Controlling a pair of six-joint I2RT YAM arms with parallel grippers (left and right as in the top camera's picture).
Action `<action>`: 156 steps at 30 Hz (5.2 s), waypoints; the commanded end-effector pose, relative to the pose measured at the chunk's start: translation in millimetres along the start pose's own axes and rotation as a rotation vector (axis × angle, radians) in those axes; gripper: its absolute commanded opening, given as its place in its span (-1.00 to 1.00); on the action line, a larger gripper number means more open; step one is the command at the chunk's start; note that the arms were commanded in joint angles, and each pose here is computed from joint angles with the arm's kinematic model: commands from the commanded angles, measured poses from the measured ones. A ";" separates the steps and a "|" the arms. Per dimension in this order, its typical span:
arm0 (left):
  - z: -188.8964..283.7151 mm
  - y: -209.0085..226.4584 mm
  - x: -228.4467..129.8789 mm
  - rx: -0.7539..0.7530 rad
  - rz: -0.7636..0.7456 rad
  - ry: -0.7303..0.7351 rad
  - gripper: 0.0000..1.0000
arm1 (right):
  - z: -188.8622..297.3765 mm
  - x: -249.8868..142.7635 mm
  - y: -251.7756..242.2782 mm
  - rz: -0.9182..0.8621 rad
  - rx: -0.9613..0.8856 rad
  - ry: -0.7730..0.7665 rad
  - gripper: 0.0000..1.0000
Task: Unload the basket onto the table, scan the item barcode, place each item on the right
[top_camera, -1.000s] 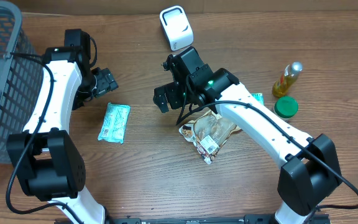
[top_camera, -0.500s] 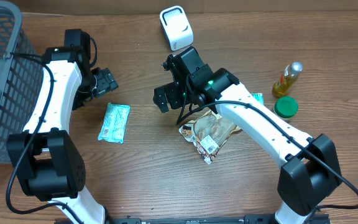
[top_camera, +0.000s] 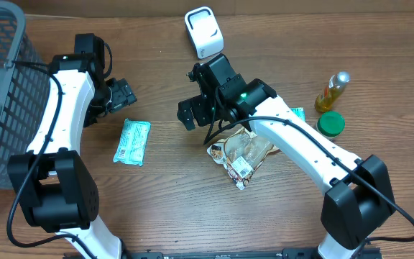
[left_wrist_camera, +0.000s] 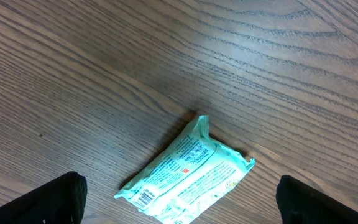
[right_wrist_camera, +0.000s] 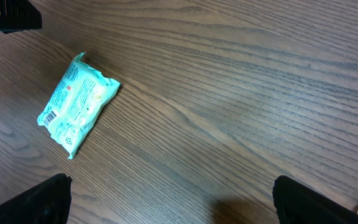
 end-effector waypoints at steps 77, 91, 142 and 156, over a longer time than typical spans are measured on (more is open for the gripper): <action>1.9 20.0 -38.1 0.151 -0.114 0.129 -0.92 | 4.3 -20.7 -14.5 -0.181 -0.073 0.075 1.00; -56.8 32.3 -65.8 0.184 -0.117 0.156 -0.91 | -4.1 -33.8 -37.0 -0.254 -0.179 0.077 1.00; -87.0 23.4 -73.5 0.077 -0.188 0.146 -0.91 | -29.8 -49.9 -36.4 -0.287 -0.107 0.083 1.00; -90.8 -39.8 -100.4 -0.144 -0.326 0.178 -0.92 | -28.4 -48.5 -43.9 -0.304 -0.116 0.083 1.00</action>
Point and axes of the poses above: each gripper's point midway between its finger pads, its own z axis back along the fingers, its own y axis along the line the jaws close on, x = y × z, the point moved 1 cm from there along z, back along the fingers, and after that the axes turned 8 degrees about -z, right-handed, at the moved point
